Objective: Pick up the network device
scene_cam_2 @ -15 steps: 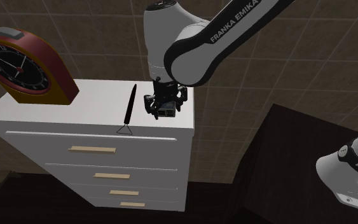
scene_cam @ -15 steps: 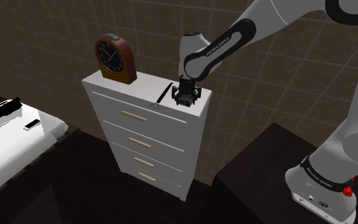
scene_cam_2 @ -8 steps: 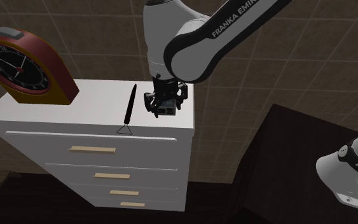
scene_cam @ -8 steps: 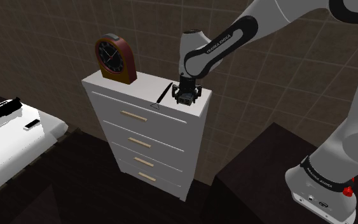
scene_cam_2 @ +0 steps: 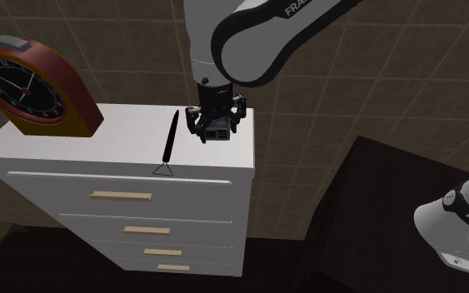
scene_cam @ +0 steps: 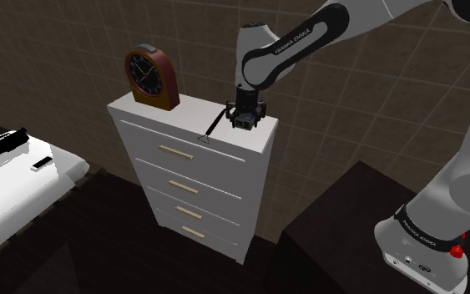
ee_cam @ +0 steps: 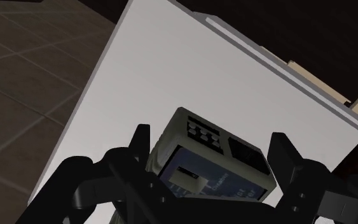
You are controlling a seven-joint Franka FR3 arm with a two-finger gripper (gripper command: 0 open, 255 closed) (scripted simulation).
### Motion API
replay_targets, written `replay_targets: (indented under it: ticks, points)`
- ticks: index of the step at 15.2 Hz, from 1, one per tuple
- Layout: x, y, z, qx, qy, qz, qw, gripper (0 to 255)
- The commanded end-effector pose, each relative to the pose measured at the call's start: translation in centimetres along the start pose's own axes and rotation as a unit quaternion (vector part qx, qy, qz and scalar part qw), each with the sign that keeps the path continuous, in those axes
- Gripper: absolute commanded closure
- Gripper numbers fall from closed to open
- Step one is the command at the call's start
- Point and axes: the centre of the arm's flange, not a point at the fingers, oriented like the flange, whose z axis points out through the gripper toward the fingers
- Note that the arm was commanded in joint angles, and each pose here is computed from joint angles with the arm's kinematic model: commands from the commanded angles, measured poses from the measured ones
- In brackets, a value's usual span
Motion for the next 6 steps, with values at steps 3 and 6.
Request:
replay_targets:
  ticks: [3, 6]
  points:
    - [-0.1, -0.1, -2.2, 0.0, 0.0, 0.0, 1.0, 255]
    - [-0.1, -0.1, -2.8, 0.0, 0.0, 0.0, 1.0, 255]
